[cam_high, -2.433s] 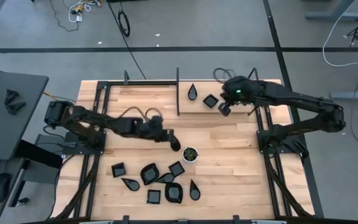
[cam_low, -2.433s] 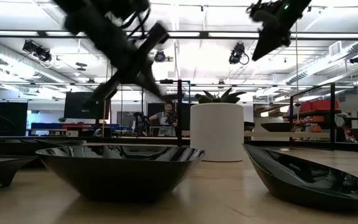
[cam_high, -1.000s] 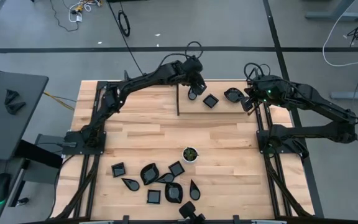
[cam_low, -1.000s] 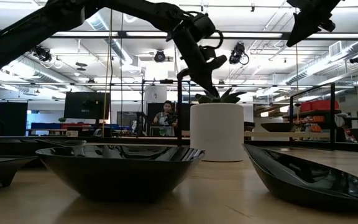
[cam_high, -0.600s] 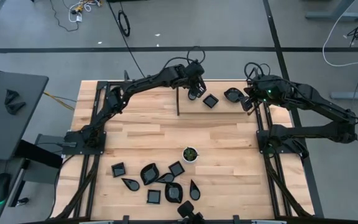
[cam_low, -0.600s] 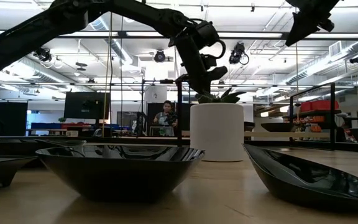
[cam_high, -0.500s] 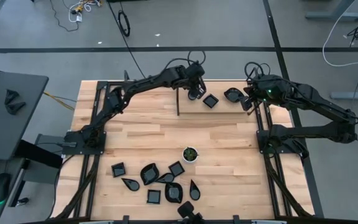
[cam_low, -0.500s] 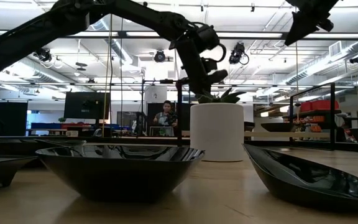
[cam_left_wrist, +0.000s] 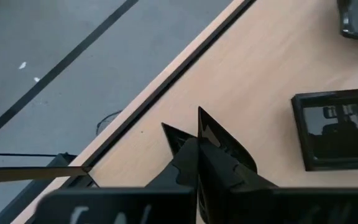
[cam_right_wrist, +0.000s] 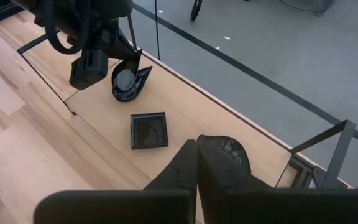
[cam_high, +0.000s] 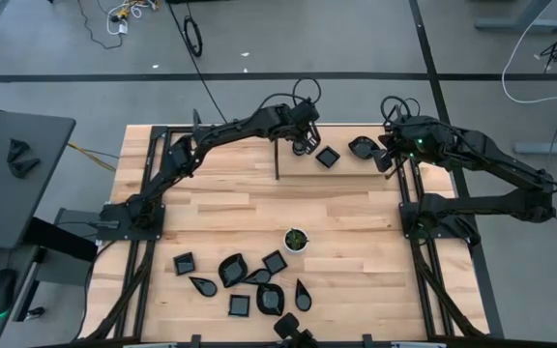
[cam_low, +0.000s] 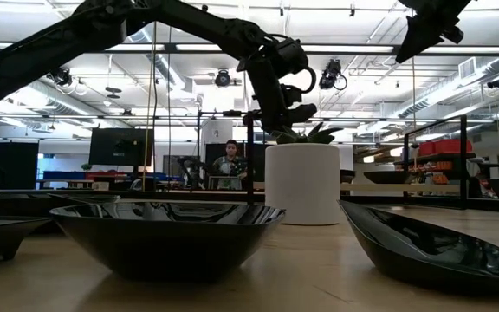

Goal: Pick & Place Mini shaped plates
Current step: Stack the drop shaped plate on top of the drop shaped plate on the shelf

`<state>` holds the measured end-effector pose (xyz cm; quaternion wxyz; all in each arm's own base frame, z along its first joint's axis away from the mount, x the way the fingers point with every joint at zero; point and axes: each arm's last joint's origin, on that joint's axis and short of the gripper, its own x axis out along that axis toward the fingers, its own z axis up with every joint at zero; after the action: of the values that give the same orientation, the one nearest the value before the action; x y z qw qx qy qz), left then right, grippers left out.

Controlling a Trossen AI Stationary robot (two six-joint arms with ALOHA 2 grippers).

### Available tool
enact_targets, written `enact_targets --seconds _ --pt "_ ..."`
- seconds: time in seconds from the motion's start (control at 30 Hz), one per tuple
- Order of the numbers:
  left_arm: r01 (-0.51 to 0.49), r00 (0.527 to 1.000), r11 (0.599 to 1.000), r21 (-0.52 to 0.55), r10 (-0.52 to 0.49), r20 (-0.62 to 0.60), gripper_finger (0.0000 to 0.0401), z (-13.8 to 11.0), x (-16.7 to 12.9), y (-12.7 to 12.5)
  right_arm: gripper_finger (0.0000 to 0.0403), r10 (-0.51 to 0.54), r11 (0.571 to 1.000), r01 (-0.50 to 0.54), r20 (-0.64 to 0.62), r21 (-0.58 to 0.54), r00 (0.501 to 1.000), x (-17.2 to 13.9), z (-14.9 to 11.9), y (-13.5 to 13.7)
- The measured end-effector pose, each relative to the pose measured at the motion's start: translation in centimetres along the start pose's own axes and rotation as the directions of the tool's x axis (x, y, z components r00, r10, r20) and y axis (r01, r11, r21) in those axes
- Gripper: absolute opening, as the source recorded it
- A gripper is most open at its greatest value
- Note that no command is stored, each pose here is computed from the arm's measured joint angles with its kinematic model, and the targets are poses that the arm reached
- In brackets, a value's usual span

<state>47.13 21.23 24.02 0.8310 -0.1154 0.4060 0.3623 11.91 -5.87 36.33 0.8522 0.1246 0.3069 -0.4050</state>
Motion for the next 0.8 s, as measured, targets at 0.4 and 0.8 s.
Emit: enact_targets --seconds 0.4,0.8 --pt "0.0 1.0 1.0 -0.028 0.0 0.007 0.001 0.04 0.02 -0.11 0.0006 0.0 1.0 0.0 0.001 0.0 1.0 -0.01 0.0 0.0" --pt "0.0 1.0 1.0 -0.024 0.0 0.008 0.001 -0.08 -0.08 -0.53 0.0006 0.0 1.0 0.0 0.001 0.0 1.0 -0.01 0.01 0.0"
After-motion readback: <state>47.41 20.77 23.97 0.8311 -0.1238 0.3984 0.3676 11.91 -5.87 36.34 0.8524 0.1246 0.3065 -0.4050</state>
